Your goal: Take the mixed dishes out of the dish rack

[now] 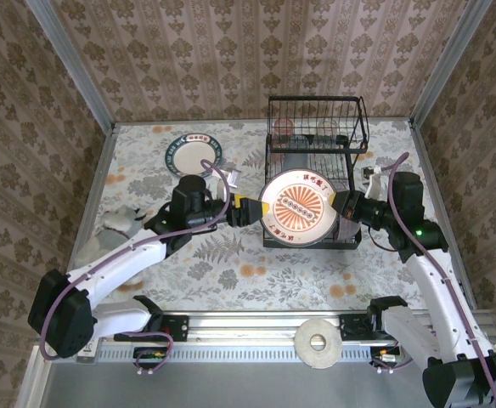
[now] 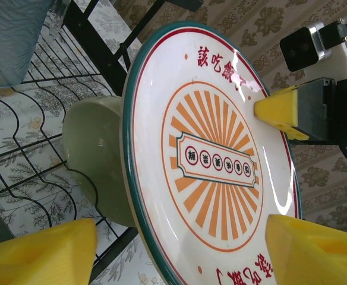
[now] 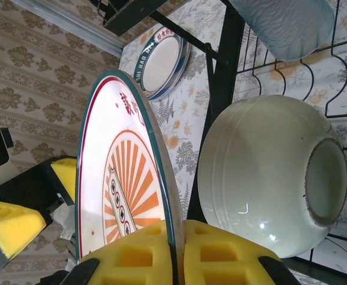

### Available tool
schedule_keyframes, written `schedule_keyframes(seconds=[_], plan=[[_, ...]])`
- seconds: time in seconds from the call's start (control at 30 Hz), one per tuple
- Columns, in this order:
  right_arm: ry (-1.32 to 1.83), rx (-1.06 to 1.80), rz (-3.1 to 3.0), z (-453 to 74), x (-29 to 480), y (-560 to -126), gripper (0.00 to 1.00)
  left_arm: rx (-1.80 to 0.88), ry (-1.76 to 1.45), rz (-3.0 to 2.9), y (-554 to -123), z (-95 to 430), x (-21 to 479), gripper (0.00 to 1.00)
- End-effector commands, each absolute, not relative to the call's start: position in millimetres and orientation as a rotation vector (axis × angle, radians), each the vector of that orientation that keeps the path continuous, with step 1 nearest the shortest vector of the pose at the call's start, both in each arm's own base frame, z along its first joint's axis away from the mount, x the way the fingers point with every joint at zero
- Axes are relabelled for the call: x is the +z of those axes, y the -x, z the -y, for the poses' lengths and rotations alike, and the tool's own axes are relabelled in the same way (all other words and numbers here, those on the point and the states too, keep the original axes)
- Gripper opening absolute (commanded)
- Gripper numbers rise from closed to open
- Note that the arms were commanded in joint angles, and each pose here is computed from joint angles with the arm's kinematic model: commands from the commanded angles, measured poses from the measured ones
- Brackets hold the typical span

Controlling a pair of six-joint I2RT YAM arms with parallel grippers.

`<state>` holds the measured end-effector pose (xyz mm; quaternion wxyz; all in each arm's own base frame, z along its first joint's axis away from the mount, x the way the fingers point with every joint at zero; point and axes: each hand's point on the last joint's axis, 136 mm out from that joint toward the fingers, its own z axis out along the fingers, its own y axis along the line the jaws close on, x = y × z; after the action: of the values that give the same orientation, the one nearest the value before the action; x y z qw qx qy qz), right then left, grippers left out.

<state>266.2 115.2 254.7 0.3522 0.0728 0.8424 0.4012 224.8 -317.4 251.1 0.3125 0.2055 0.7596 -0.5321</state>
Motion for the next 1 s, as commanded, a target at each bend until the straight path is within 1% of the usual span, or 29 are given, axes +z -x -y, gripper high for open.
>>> schedule_keyframes(seconds=[0.0, 0.17, 0.43, 0.53, 0.77, 0.83, 0.9, 0.97], plan=[[-0.129, 1.101, -2.099, -121.7, 275.1, -265.1, 0.00, -1.437, -0.565, -1.930, -225.5, 324.3, 275.8, 0.68], [-0.125, 1.112, -2.095, -122.7, 275.4, -265.3, 0.00, -1.439, -0.553, -1.938, -227.4, 325.6, 274.0, 0.61], [-0.117, 1.137, -2.084, -125.1, 277.4, -265.3, 0.00, -1.437, -0.538, -1.957, -231.0, 326.8, 268.5, 0.60], [-0.119, 1.142, -2.087, -125.4, 276.4, -265.2, 0.00, -1.453, -0.538, -1.952, -231.9, 328.3, 269.3, 0.56], [-0.117, 1.139, -2.085, -125.1, 274.7, -265.5, 0.00, -1.500, -0.521, -1.941, -232.0, 330.5, 273.7, 0.33], [-0.119, 1.145, -2.086, -125.6, 274.1, -265.9, 0.00, -1.513, -0.511, -1.945, -232.5, 330.7, 273.4, 0.25], [-0.118, 1.147, -2.085, -125.8, 273.7, -266.0, 0.00, -1.521, -0.499, -1.952, -233.4, 330.2, 273.0, 0.12], [-0.117, 1.147, -2.081, -125.8, 274.7, -266.1, 0.00, -1.529, -0.485, -1.954, -234.5, 329.3, 272.9, 0.03]])
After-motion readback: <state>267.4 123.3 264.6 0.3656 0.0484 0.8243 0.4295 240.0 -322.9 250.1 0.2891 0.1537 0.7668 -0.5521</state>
